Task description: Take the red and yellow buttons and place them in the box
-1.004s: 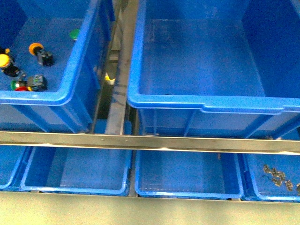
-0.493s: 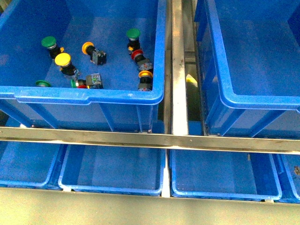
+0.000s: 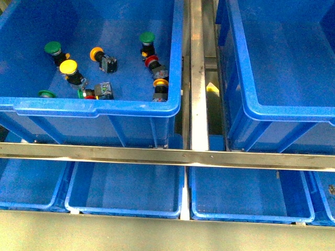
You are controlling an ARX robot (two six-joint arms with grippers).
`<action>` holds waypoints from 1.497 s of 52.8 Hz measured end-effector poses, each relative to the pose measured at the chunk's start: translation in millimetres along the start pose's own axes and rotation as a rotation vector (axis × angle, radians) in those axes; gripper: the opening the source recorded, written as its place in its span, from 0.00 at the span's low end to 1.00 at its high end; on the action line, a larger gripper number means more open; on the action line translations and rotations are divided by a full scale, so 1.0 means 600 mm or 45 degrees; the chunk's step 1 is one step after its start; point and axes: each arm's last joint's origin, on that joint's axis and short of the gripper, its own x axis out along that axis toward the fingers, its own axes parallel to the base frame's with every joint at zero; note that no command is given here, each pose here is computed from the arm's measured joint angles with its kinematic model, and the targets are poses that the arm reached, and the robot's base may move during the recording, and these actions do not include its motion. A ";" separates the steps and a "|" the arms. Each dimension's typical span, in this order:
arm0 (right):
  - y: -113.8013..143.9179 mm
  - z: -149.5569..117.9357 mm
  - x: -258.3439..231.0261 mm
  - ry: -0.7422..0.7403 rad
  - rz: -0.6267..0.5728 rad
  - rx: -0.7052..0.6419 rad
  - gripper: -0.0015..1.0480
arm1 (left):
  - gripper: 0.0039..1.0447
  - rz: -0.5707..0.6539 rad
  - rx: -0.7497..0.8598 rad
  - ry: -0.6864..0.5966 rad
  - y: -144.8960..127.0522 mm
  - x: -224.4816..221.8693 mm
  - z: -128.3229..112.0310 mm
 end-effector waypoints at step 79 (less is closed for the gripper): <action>0.000 0.000 0.000 0.000 0.000 0.000 0.94 | 0.93 -0.229 0.032 0.339 -0.148 0.499 0.018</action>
